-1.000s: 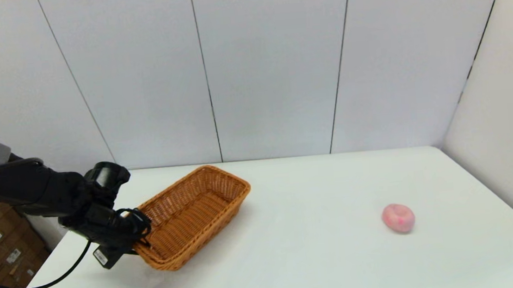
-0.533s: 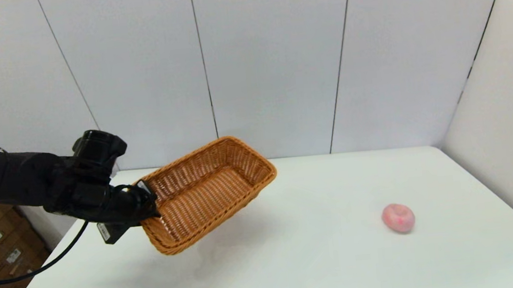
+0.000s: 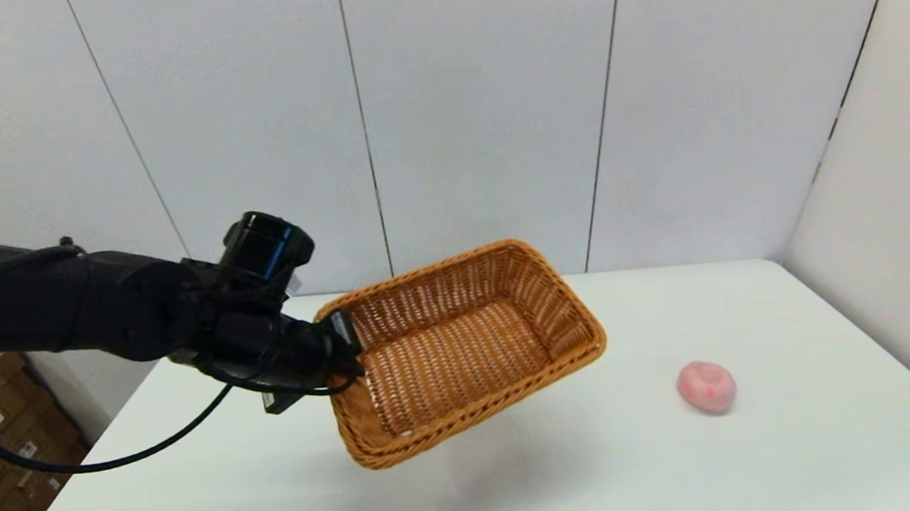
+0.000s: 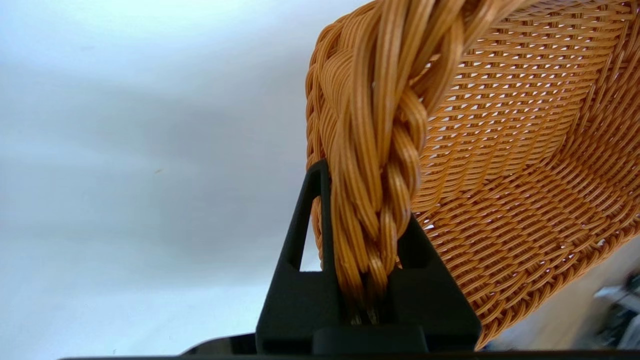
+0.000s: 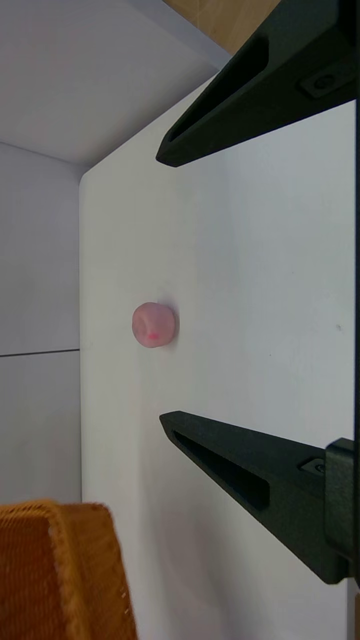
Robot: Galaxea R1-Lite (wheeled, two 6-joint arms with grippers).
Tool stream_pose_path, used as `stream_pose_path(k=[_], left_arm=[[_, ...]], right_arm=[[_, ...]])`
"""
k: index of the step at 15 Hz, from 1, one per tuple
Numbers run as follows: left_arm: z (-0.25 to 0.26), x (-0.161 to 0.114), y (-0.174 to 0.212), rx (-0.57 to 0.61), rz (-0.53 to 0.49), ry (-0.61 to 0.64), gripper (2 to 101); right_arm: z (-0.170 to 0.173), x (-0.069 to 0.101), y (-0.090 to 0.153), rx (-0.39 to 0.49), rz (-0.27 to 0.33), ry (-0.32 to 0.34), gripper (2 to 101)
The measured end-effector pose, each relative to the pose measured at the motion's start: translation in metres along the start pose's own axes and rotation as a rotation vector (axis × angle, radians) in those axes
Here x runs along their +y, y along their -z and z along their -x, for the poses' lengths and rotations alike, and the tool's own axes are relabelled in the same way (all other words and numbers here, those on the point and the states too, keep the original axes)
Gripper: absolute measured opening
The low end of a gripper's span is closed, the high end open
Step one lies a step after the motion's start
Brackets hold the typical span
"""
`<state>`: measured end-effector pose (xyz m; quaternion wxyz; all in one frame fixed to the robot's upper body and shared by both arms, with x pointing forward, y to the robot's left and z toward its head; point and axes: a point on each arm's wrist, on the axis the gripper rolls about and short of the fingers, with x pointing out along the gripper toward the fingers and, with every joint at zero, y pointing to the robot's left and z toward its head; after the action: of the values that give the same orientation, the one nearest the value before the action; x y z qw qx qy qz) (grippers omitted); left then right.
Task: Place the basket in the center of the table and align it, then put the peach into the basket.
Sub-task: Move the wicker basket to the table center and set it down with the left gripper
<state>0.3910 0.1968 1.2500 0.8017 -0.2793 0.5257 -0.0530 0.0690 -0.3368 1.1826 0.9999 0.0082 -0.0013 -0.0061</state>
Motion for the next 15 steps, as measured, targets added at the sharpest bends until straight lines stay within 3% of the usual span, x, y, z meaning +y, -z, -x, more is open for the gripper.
stream_pose_path(k=[6, 15], left_arm=[[-0.047, -0.024, 0.016, 0.079, -0.183, 0.057, 14.5], [-0.075, -0.017, 0.023, 0.191, -0.289, 0.074, 14.5]], right_arm=[[0.0, 0.0, 0.0, 0.0, 0.001, 0.0, 97.1], [0.0, 0.0, 0.0, 0.0, 0.001, 0.0, 97.1]])
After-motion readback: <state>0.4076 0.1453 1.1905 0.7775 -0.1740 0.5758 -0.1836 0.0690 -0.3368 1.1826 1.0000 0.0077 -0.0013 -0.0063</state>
